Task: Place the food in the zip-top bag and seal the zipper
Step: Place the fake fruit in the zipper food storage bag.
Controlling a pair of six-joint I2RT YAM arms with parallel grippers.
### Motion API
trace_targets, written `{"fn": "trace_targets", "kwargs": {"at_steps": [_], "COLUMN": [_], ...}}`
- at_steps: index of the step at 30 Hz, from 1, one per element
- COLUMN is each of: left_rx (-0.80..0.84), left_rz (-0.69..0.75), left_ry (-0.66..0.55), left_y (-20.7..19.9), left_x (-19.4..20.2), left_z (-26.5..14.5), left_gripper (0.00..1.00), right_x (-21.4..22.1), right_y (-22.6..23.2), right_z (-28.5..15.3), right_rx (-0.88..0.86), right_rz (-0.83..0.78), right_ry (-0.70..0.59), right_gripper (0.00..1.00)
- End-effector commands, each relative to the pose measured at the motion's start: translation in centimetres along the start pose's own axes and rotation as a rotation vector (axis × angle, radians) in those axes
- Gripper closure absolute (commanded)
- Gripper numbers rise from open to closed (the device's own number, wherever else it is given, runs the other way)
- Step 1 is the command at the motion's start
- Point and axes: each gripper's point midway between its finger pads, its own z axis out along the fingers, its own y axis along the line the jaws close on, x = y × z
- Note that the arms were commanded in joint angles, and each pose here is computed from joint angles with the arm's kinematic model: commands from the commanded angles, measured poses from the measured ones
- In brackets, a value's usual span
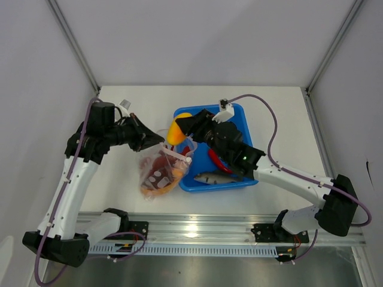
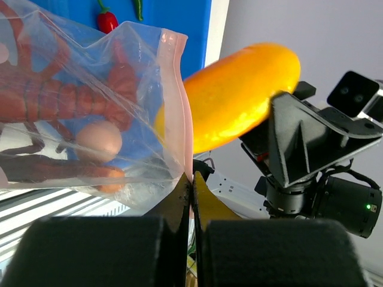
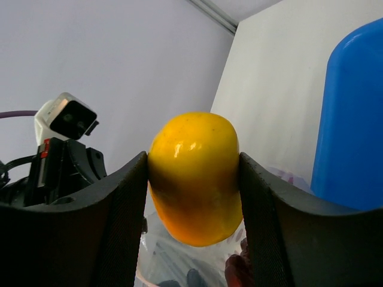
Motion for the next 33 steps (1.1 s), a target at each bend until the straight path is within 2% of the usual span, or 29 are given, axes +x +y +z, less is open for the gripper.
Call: {"fn": "trace_targets", "kwargs": {"at_steps": [1, 22, 33], "left_rx": [0.082, 0.11, 0.106], "left_rz": [-0.022, -0.038, -0.035], "left_ry": [0.019, 0.032, 0.031], "left_y": [-1.8, -2.9, -2.9], "left_x": [0.0, -0.3, -0.2], "left_z": [-0.2, -0.3, -0.4], "left_gripper": [0.99, 0.99, 0.99], "right_x": [-3.4, 0.8, 5.5], "right_y": [1.7, 1.5, -0.4], "right_z": [-1.5, -1.2, -1.3], "right_rx": [-0.032, -0.044, -0.035], "right_rz": [-0.004, 0.004, -0.039], "right_ry": [-0.114, -0.024, 0.092], "right_gripper": [0.92, 0.89, 0.88]}}
